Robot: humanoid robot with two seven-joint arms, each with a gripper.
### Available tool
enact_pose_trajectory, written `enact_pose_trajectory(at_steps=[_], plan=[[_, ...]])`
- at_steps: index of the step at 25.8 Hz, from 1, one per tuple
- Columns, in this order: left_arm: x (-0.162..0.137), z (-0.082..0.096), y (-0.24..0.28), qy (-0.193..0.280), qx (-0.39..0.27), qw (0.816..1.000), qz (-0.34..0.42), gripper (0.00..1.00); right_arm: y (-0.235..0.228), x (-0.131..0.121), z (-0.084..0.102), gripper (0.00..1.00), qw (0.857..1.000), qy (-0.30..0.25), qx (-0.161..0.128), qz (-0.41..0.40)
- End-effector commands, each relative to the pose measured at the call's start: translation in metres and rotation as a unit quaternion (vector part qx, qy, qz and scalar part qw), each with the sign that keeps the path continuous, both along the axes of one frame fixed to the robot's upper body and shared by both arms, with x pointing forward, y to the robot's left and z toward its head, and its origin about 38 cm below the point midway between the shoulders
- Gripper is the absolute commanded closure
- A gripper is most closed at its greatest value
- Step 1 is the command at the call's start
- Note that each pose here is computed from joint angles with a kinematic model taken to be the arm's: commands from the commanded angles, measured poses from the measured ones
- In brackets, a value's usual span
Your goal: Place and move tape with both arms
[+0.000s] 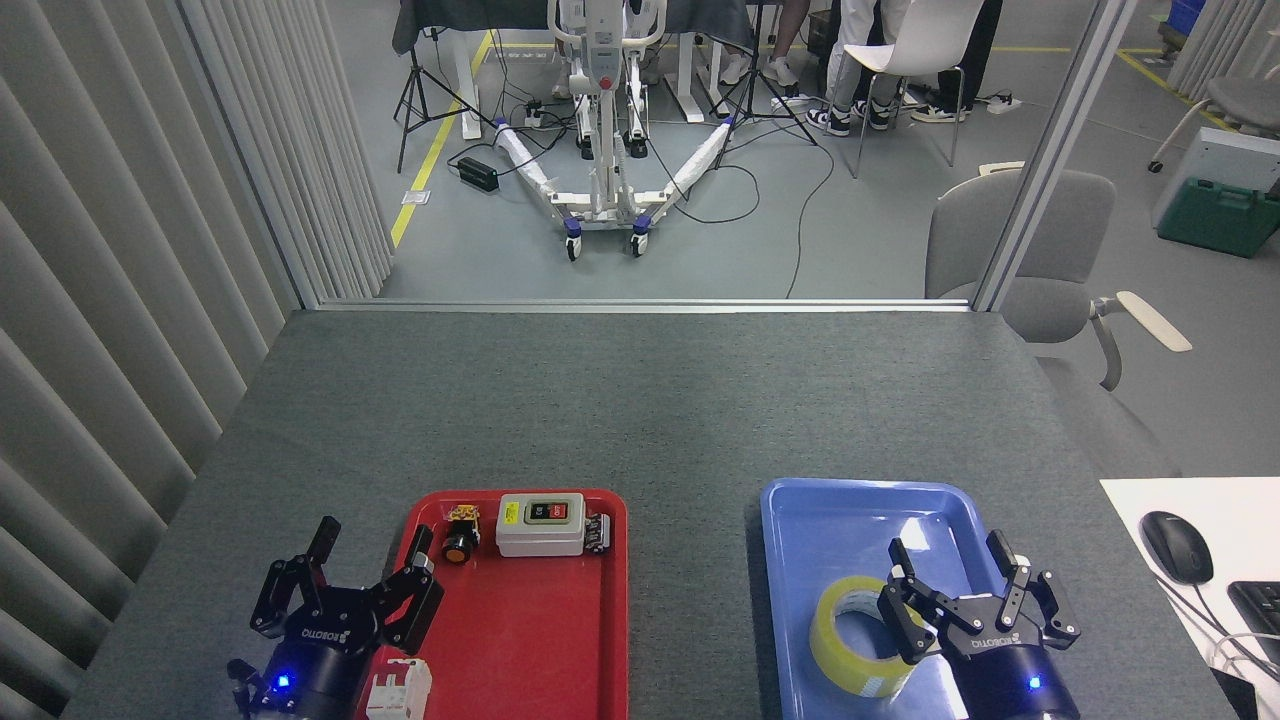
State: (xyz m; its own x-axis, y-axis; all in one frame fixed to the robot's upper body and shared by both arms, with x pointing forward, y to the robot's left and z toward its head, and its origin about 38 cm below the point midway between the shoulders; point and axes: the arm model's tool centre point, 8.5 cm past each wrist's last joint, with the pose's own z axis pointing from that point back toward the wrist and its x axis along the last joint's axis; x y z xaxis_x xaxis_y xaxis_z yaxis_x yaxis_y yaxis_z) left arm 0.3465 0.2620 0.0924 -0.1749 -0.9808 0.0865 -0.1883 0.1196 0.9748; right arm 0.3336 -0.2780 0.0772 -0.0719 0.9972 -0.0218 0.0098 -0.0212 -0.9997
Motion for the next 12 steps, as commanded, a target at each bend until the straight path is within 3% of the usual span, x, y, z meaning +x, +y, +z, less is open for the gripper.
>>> enact_pose_trajectory(at_steps=[1, 12], plan=[[-0.0001, 0.0001, 0.0001, 0.0, 0.0, 1.0, -0.001, 0.0, -0.0004, -0.0003, -0.0019, 0.0, 1.0, 0.008, 0.001, -0.001], [-0.0001, 0.0002, 0.0004, 0.0, 0.001, 1.0, -0.002, 0.0, 0.0021, -0.0037, -0.0052, 0.0, 1.0, 0.01, 0.009, -0.005]])
